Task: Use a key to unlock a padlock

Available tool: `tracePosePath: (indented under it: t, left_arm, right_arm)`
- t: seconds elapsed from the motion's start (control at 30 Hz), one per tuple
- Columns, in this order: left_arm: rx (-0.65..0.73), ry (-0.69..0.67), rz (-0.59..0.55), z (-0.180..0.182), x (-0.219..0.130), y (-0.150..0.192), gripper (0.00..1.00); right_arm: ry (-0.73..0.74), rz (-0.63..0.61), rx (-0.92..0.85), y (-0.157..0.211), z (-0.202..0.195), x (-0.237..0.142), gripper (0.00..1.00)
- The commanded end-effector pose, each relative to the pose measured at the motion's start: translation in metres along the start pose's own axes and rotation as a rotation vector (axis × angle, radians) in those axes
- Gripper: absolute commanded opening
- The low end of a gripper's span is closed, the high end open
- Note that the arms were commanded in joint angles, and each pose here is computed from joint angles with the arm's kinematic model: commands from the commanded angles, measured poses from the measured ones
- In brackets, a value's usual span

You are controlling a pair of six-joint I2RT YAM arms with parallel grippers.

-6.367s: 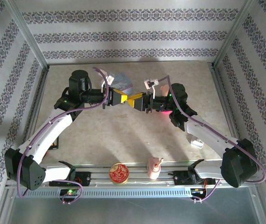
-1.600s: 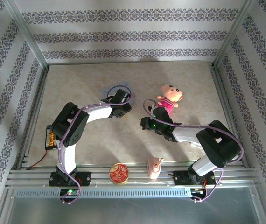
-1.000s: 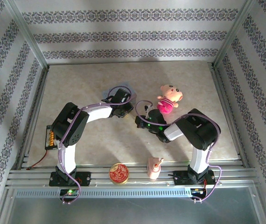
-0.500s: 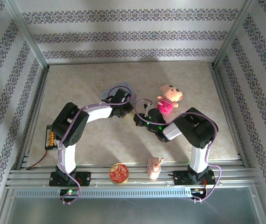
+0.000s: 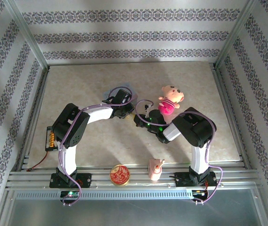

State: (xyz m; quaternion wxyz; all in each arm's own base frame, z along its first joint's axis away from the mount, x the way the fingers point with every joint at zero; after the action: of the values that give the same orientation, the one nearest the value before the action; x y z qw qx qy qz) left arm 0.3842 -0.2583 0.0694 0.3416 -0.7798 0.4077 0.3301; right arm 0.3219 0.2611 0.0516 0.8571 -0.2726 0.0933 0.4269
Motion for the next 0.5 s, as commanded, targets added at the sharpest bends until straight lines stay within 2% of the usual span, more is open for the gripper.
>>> tracePosePath:
  t: [0.0, 0.47]
  left_arm:
    - [-0.021, 0.044, 0.048, -0.007, 0.003, 0.01, 0.0]
    - [-0.011, 0.063, 0.066, -0.008, 0.004, 0.013, 0.0]
  right_arm:
    - [-0.055, -0.02, 0.005, -0.009, 0.01, 0.006, 0.0]
    - [-0.131, -0.044, 0.103, -0.022, 0.012, 0.007, 0.0]
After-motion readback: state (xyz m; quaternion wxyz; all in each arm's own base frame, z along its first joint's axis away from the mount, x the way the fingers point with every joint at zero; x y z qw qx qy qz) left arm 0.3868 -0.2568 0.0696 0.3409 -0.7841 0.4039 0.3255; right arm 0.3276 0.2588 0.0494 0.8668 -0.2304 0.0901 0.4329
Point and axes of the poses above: each hand's point on the last joint's axis, 136 mm out from that joint toward the fingers, its own x axis out along the fingers, its own z axis along the line the jaws close on, y = z × x, the point moved 4 cm from there along -x, back along the fingers, and after that the axes turned 14 degrees about x, right-handed, at the moved point
